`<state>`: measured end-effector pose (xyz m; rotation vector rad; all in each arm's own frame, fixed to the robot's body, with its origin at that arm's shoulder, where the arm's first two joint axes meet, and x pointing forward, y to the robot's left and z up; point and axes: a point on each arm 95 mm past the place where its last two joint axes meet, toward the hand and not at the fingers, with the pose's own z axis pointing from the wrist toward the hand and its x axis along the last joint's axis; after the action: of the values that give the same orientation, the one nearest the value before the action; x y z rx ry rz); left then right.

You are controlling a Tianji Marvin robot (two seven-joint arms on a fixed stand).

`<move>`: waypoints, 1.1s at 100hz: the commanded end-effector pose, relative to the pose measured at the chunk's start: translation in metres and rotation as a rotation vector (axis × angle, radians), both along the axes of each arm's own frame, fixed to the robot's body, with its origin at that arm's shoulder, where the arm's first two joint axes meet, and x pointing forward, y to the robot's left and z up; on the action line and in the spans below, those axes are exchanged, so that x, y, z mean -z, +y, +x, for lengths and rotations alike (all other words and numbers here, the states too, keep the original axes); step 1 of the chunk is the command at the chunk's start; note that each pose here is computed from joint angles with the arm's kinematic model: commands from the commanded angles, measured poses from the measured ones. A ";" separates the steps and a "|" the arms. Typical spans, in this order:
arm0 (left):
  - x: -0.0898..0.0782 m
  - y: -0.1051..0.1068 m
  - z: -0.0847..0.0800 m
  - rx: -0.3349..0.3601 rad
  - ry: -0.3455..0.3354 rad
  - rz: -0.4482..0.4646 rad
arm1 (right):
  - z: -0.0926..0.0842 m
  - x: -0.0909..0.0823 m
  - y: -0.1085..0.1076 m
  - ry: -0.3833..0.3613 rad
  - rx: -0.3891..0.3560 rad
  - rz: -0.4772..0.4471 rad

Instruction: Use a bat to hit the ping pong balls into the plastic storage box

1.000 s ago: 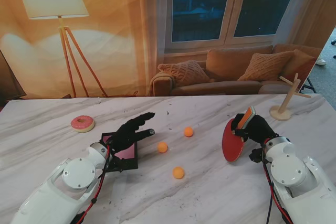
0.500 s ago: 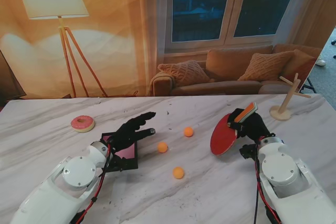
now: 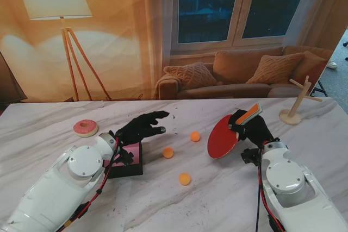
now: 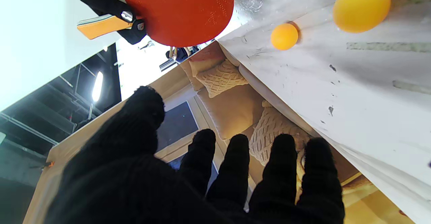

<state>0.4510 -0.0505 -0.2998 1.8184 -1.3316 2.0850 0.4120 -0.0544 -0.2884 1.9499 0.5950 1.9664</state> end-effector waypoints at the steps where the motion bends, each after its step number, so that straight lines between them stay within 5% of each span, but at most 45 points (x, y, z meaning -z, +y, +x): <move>1: -0.009 -0.004 0.008 0.023 -0.014 0.010 | -0.003 -0.002 0.007 -0.004 -0.019 0.020; 63: 0.009 -0.070 0.047 0.166 0.054 0.145 | -0.024 -0.001 0.004 -0.020 0.010 0.073; 110: 0.036 -0.110 0.058 0.180 -0.014 0.266 | -0.031 -0.001 0.005 -0.023 0.003 0.099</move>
<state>0.5108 -0.1473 -0.3363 1.7219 -1.7710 1.9127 0.3832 -0.0524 -0.2879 1.9748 0.4897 2.0381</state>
